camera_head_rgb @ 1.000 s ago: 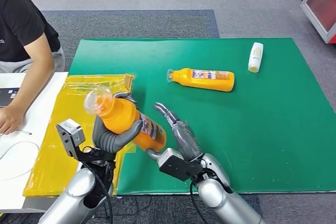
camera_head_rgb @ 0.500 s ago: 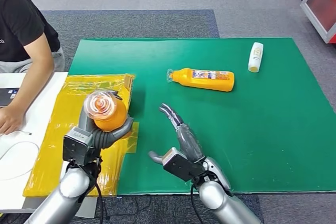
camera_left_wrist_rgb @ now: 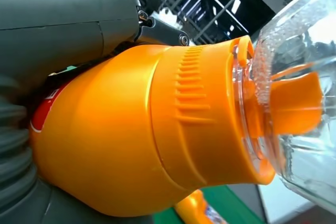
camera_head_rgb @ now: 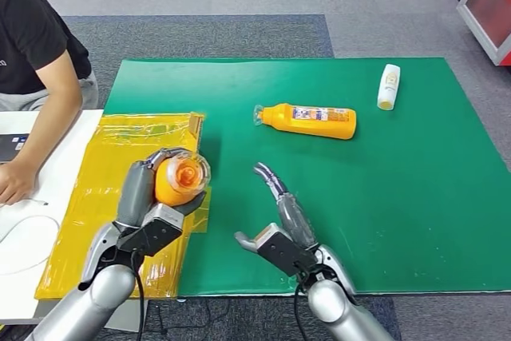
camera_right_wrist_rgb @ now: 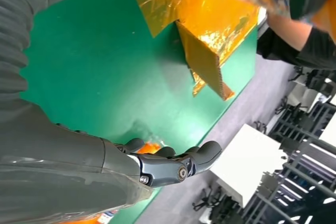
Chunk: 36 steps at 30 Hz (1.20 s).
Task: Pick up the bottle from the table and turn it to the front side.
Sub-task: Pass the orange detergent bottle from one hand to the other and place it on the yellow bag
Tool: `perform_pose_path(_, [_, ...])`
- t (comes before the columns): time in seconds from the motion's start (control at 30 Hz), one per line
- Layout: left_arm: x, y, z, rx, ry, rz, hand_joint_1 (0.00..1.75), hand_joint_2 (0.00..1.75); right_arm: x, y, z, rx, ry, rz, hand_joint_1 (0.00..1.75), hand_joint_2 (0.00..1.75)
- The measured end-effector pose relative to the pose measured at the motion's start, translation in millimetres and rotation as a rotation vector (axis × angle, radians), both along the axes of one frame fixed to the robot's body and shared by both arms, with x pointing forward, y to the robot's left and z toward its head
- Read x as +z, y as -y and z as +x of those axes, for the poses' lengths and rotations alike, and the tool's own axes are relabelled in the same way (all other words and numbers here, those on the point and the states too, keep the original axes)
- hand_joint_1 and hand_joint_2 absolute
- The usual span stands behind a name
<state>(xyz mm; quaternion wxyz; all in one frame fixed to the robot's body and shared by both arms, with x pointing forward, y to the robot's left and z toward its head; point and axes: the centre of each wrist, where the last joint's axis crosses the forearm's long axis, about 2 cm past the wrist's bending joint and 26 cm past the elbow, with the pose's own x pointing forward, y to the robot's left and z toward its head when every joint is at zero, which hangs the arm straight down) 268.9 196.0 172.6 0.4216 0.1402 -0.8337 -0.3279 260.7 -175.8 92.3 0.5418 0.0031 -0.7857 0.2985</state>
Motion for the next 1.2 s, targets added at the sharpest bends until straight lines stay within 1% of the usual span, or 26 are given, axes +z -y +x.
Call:
perform_pose_path(0.13, [-6.7, -3, -5.9, 0.063, 0.015, 0.089, 1.75, 1.75, -3, 2, -5, -0.024, -0.031, 0.007, 0.00, 1.75])
perform_pose_path(0.33, [-17.3, -7, -14.3, 0.133, 0.015, 0.158, 1.75, 1.75, -8, 5, -13, -0.047, -0.082, 0.015, 0.00, 1.75])
perform_pose_path(0.7, [-36.2, -10, -23.3, 0.187, -0.046, 0.180, 1.75, 1.75, -9, 10, -21, -0.082, -0.101, 0.023, 0.00, 1.75])
perform_pose_path(1.0, [-46.4, -9, -22.3, 0.248, -0.051, 0.220, 1.75, 1.75, -9, 10, -24, -0.084, -0.099, 0.020, 0.00, 1.75])
perform_pose_path(1.2, [-48.0, -7, -14.8, 0.264, -0.033, 0.268, 1.75, 1.75, -8, 7, -24, -0.073, -0.103, 0.026, 0.00, 1.75])
